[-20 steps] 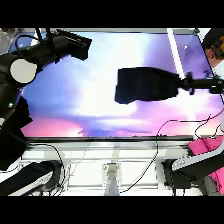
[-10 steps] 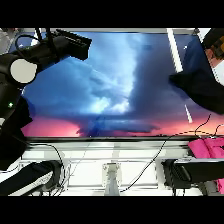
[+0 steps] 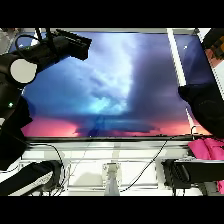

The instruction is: Fold the clothes and pants, and hang the long-sleeved shirts on hangers.

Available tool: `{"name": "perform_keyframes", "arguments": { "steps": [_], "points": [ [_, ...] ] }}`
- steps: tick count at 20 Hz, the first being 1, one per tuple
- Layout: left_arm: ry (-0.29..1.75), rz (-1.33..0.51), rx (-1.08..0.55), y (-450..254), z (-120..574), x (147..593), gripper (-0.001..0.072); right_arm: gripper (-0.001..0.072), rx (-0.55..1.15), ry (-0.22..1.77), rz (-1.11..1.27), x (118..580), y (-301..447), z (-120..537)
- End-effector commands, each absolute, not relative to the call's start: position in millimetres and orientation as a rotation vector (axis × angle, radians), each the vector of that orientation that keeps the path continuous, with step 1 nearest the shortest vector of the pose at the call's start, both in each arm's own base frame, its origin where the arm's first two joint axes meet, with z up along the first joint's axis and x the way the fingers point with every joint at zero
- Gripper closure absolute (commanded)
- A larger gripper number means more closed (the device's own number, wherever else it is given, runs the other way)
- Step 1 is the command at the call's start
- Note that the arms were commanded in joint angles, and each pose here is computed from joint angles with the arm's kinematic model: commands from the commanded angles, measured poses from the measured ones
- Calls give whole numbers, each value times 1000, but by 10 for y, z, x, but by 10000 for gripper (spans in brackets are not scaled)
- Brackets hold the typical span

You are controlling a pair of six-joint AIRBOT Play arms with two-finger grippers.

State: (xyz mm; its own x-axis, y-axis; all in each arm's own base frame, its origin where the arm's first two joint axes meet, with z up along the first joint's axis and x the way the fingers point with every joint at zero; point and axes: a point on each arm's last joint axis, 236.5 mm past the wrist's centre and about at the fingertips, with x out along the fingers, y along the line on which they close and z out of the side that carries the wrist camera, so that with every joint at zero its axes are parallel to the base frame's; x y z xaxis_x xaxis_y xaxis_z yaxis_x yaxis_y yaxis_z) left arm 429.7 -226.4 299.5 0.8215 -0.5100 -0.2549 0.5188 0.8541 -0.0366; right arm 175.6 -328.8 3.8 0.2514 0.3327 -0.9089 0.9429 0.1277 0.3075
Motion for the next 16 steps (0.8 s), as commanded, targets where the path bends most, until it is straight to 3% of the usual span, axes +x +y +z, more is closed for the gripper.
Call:
{"name": "perform_keyframes", "arguments": {
  "steps": [1, 6, 10, 16],
  "points": [
    [261, -547, 35, -2262, 2998, 4295, 232, 393, 1463, 1269, -632, 1946, -3169, 270],
    [261, -547, 35, -2262, 2999, 4296, 232, 394, 1270, 835, -253, 3246, -3115, 1603],
    [261, -547, 35, -2262, 2999, 4296, 232, 397, 1117, 463, 112, 4168, -2519, 2944],
    [261, -547, 35, -2262, 2999, 4296, 232, 397, 986, 376, 329, 4810, -1469, 3446]
  ]
}}
